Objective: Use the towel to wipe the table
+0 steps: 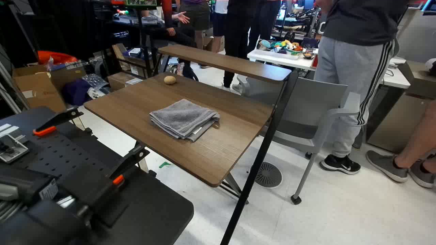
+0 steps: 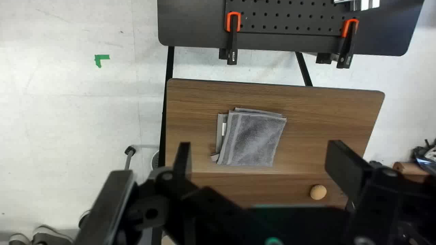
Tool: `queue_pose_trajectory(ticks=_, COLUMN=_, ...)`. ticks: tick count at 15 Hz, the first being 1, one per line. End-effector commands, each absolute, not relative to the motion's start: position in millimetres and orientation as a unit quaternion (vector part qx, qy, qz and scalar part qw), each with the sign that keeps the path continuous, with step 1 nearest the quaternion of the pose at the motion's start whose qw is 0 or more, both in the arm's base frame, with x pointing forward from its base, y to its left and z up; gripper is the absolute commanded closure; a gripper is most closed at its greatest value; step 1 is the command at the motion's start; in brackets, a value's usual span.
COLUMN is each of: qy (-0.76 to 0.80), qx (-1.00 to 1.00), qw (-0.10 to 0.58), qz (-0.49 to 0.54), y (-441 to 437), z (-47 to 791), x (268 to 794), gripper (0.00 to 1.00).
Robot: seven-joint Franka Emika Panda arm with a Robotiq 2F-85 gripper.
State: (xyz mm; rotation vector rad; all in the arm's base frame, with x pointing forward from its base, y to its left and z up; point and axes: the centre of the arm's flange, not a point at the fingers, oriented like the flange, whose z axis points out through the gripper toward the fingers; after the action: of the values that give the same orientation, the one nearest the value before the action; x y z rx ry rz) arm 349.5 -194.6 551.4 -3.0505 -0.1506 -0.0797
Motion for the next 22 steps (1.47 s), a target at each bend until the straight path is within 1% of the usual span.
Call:
queue_pose_trajectory(ticks=1, qy=-0.049, qx=-0.998, qw=0.043, qz=-0.027, y=-195, z=552, x=349, gripper=0.00)
queue_pose_trajectory(ticks=9, qy=-0.049, qx=-0.998, qw=0.042, qz=-0.029, y=-195, z=554, x=349, gripper=0.00)
queue_pose_trajectory(ticks=12, qy=-0.031, qx=-0.998, qw=0.047, qz=-0.031, y=-194, z=547, x=376, gripper=0.00)
queue_pose_trajectory(ticks=15, qy=0.030, qx=-0.993, qw=0.094, qz=-0.063, y=-197, z=527, x=417, gripper=0.00)
queue_pose_trajectory(ticks=17, qy=0.080, qx=-0.988, qw=0.105, qz=-0.082, y=-199, z=502, x=443, gripper=0.00)
queue_pose_trajectory(ticks=19, qy=0.109, qx=-0.986, qw=0.093, qz=-0.084, y=-203, z=472, x=461, gripper=0.00)
queue_pose_trajectory(ticks=20, qy=0.116, qx=-0.988, qw=0.074, qz=-0.074, y=-204, z=454, x=466, gripper=0.00)
queue_pose_trajectory(ticks=22, qy=0.105, qx=-0.993, qw=0.040, qz=-0.037, y=-206, z=442, x=456, gripper=0.00)
